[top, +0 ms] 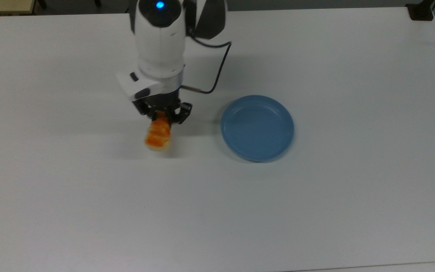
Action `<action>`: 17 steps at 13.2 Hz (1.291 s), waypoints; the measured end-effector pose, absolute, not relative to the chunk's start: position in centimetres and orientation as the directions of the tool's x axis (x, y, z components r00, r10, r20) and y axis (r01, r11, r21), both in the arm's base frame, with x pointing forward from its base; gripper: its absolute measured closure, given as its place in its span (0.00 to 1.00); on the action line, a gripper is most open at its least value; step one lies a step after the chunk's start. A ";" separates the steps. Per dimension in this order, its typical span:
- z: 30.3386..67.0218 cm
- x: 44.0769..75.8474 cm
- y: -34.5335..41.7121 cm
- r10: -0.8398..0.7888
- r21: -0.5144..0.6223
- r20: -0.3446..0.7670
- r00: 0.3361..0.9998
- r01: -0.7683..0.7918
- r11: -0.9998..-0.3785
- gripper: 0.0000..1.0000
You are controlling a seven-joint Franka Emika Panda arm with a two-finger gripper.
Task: Put the bread onto the plate
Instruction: 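Carry the bread roll over the blue plate and lower it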
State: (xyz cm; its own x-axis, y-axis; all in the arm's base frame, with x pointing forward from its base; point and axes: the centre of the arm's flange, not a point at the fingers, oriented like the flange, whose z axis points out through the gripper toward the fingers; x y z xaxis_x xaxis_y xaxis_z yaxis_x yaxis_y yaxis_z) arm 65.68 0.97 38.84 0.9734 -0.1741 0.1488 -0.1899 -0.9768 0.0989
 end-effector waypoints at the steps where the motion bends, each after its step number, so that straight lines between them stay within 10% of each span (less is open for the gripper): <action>1: 40.0 65.2 2.7 -0.172 0.095 0.139 0.975 -0.186 -0.978 0.61; 5: 42.7 62.9 11.4 -0.192 0.089 0.107 0.975 -0.202 -0.975 0.61; 17: 34.8 62.8 22.4 -0.325 0.038 0.105 0.940 -0.330 -0.943 0.60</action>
State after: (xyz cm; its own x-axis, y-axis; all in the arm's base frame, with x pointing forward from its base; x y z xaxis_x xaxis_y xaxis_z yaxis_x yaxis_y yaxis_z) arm 62.78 22.37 34.84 0.9399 -0.3247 0.1052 -0.3301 -0.9432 0.0382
